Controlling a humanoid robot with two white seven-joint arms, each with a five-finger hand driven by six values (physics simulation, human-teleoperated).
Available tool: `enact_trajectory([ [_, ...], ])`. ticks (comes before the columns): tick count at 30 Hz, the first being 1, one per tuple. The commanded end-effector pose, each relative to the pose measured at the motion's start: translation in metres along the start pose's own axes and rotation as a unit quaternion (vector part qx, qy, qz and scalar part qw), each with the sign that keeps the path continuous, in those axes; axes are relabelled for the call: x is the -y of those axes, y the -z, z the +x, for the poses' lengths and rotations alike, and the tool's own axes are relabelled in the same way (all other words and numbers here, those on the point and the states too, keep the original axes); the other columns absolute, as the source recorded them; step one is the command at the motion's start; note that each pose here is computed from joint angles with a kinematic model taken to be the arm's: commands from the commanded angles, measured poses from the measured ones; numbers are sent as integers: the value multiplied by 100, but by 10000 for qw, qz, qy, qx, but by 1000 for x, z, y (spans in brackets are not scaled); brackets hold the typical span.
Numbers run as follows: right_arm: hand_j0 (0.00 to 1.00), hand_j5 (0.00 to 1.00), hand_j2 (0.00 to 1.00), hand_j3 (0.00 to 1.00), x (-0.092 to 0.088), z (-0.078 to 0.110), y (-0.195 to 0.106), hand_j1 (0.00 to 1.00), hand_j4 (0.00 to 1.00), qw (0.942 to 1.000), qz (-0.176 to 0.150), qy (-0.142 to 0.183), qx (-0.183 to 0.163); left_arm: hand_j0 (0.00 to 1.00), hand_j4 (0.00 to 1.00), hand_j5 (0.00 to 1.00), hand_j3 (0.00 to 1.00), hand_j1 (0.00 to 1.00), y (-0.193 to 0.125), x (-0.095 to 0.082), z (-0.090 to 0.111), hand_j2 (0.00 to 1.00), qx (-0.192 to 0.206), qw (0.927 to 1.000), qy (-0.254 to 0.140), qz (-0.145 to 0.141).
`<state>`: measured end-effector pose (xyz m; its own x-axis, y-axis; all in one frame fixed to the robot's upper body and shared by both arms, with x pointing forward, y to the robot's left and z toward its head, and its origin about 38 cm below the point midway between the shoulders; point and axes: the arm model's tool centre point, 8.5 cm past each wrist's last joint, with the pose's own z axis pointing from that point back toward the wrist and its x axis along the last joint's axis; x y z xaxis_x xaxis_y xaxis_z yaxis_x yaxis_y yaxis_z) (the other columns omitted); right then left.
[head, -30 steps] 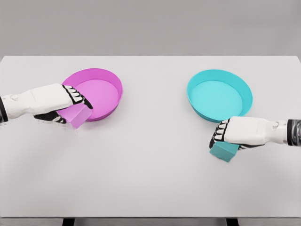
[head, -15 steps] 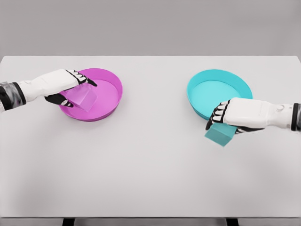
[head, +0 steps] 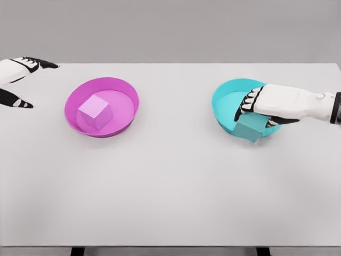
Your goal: Place the blocks in the corresponding plates according to their colors
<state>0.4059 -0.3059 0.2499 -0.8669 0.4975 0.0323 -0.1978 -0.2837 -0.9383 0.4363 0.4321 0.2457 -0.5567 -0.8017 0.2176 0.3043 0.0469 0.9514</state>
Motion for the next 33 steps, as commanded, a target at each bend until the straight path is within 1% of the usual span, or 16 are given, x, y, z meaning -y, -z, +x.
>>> enact_trajectory([
  [1,58,58,58,58,-4,-11,4,58,58,9998,-36,134,-120,100,100,100,100,100,-18,-9,-9,100,-158,9998,-77,63],
  [2,58,58,58,58,-3,-16,6,58,58,9997,-53,145,-169,100,100,100,100,100,-18,5,-10,100,-181,9997,-152,-66],
  [3,58,58,58,58,-3,-17,7,58,58,9997,-64,149,-187,100,100,100,100,100,-18,14,-10,100,-178,9995,-222,-131],
  [4,58,58,58,58,-2,-23,7,58,58,9995,-74,165,-256,100,100,100,100,100,-24,35,-19,100,-343,9982,-405,-270],
  [5,58,58,58,58,-1,-26,9,58,58,9994,-99,169,-276,100,100,100,100,100,-25,40,-22,100,-395,9977,-487,-266],
  [6,58,58,58,58,-2,-29,9,58,58,9992,-95,190,-327,100,100,100,100,100,-27,40,-25,100,-449,9974,-510,-245],
  [8,58,58,58,58,1,-35,7,58,58,9989,-115,184,-406,100,100,100,100,100,-24,50,-29,100,-500,9965,-612,-285],
  [10,58,58,58,58,1,-42,11,58,58,9985,-143,214,-478,100,100,100,100,100,-23,53,-29,100,-510,9962,-645,-296],
  [12,58,58,58,58,-4,-50,14,58,58,9978,-120,302,-582,100,100,100,100,100,-24,54,-31,100,-544,9959,-658,-314],
  [14,58,58,58,58,-6,-56,18,58,58,9972,-120,356,-645,100,100,100,100,100,-28,58,-38,100,-662,9947,-717,-332],
  [18,58,58,58,58,-14,-65,33,58,58,9963,-102,472,-714,100,100,100,100,100,-25,62,-37,100,-646,9944,-762,-345],
  [20,58,58,58,58,-15,-67,35,58,58,9960,-100,490,-742,100,100,100,100,100,-20,67,-36,100,-610,9941,-829,-328],
  [25,59,59,59,59,-24,-79,41,59,59,9939,-58,629,-909,100,100,100,100,100,-18,68,-34,100,-589,9942,-832,-343],
  [33,60,60,60,60,-28,-82,41,60,60,9933,-1,629,-969,100,100,100,100,100,-20,68,-37,100,-637,9940,-810,-363],
])
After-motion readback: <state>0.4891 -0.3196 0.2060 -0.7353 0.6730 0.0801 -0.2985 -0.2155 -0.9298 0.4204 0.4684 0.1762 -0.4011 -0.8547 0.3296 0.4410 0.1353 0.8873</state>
